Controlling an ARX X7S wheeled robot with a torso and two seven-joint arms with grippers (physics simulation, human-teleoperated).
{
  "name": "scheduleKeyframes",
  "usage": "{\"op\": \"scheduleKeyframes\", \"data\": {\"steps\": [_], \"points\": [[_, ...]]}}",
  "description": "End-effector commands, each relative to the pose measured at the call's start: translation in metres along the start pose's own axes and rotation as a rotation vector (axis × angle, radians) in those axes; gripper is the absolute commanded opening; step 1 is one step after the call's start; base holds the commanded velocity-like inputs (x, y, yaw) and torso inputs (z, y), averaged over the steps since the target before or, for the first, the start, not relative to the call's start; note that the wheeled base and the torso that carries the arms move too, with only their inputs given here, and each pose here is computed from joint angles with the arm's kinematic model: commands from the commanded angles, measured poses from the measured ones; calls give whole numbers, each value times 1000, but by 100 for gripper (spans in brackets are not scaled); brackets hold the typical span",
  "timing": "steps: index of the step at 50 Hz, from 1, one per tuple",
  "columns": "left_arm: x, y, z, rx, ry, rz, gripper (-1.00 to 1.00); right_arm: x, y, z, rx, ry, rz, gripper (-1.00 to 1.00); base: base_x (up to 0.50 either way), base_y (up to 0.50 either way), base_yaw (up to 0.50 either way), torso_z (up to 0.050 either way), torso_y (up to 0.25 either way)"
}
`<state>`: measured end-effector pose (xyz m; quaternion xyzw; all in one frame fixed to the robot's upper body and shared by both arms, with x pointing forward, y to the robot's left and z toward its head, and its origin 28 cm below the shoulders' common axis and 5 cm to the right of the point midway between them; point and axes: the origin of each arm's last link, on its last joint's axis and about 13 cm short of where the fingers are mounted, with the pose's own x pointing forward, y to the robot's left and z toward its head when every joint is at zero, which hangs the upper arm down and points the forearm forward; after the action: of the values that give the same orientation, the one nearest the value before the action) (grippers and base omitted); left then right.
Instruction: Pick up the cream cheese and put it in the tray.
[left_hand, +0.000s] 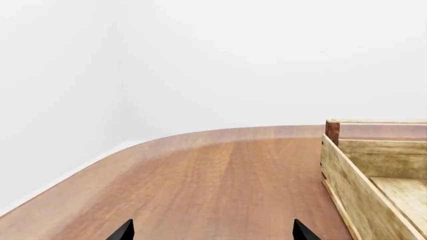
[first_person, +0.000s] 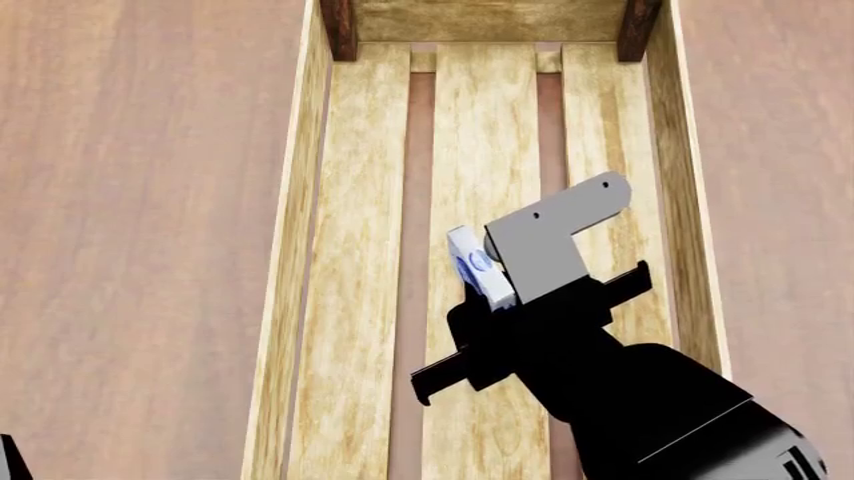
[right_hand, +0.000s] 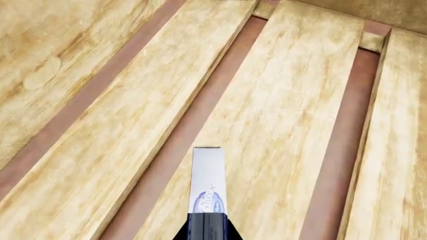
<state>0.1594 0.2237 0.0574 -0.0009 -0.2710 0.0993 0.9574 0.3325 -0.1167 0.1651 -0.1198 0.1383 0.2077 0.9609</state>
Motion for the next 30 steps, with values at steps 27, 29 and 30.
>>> {"op": "scheduleKeyframes", "data": {"steps": [27,29,30], "points": [[0,-1,0,3,5,-7,100,3,-3,-5,18,37,-59,100,0,0,0,0,-1],[0,-1,0,4,6,-8,100,2,-3,-4,18,35,-62,100,0,0,0,0,0],[0,-1,0,4,7,-9,100,1,-3,-3,19,35,-62,100,0,0,0,0,0]]}}
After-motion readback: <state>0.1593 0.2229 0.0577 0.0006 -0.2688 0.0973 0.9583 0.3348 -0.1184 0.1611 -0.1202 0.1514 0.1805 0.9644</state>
